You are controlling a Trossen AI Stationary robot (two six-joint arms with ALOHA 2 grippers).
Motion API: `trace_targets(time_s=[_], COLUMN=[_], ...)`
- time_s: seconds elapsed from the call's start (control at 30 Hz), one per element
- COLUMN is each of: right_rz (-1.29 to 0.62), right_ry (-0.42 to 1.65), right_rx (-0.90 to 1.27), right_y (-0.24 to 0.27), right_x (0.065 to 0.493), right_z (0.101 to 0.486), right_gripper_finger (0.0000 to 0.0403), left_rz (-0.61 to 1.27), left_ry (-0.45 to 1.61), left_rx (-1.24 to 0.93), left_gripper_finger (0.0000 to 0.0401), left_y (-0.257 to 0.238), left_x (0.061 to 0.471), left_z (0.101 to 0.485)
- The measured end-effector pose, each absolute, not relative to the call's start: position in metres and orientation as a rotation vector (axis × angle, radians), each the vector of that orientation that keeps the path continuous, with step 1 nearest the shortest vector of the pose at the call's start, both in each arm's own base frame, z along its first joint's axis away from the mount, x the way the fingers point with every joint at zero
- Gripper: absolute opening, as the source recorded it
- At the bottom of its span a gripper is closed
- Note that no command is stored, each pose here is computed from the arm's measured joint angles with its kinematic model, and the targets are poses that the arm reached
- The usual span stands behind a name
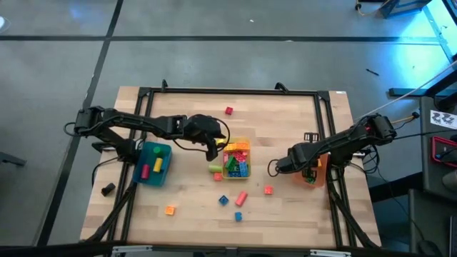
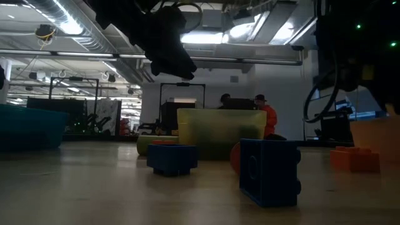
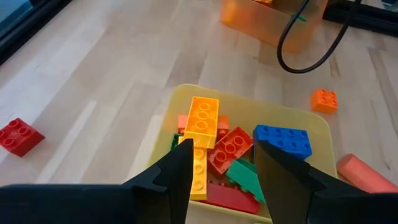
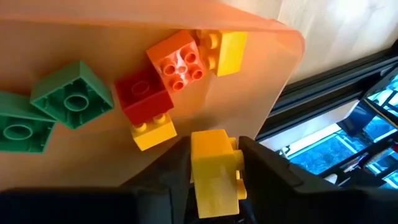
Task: Sort blocks by size
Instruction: Put the yellow 4 stud game piece into the orange bin, then put the red 4 stud game piece into the orange bin
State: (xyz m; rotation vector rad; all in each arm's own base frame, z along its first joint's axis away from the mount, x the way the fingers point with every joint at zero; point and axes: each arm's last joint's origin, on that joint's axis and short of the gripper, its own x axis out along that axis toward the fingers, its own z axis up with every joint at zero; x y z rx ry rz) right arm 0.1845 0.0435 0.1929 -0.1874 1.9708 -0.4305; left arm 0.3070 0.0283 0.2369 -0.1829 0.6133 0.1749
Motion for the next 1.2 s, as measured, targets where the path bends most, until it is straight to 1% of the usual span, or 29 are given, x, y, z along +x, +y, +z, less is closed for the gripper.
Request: trace_targets(time_s=[0.2, 0.37, 0.47, 0.57, 0.7, 0.8, 0.87, 1.03, 1.1, 1.2], right_rz=[-0.436, -0.455, -0.450, -0.420, -0.402, -0.410, -0.400, -0.285, -0.281, -0.313], right_ry=[1.964, 1.942, 1.926, 1.898, 1.826, 1.696, 1.574, 1.112, 0.921, 0.742], right_rx=[-0.194, -0.239, -0.320, -0.381, -0.341, -0.357, -0.351, -0.210, -0.166, -0.128], right_y=[0.043, 0.042, 0.041, 0.036, 0.019, -0.001, -0.019, -0.069, -0.090, -0.121], right_x=[0.185, 0.186, 0.186, 0.194, 0.214, 0.234, 0.250, 0.294, 0.308, 0.322], right_z=[0.193, 0.193, 0.194, 0.202, 0.221, 0.237, 0.244, 0.257, 0.263, 0.263], right_gripper_finger=[0.0153, 0.0191, 0.0209, 0.0216, 0.0218, 0.0218, 0.0218, 0.0218, 0.0218, 0.0218], left_rz=[0.170, 0.177, 0.206, 0.229, 0.226, 0.214, 0.199, 0.165, 0.151, 0.132], left_ry=[0.614, 0.613, 0.608, 0.604, 0.586, 0.556, 0.535, 0.507, 0.504, 0.512], left_rx=[-0.167, -0.172, -0.209, -0.226, -0.173, -0.144, -0.128, -0.119, -0.118, -0.115], left_gripper_finger=[0.0155, 0.0155, 0.0155, 0.0155, 0.0155, 0.0155, 0.0155, 0.0155, 0.0155, 0.0155], left_y=[0.028, 0.030, 0.036, 0.043, 0.047, 0.046, 0.043, 0.032, 0.027, 0.021], left_x=[0.307, 0.307, 0.306, 0.305, 0.301, 0.296, 0.292, 0.279, 0.275, 0.274], left_z=[0.237, 0.237, 0.237, 0.238, 0.245, 0.254, 0.261, 0.277, 0.281, 0.282])
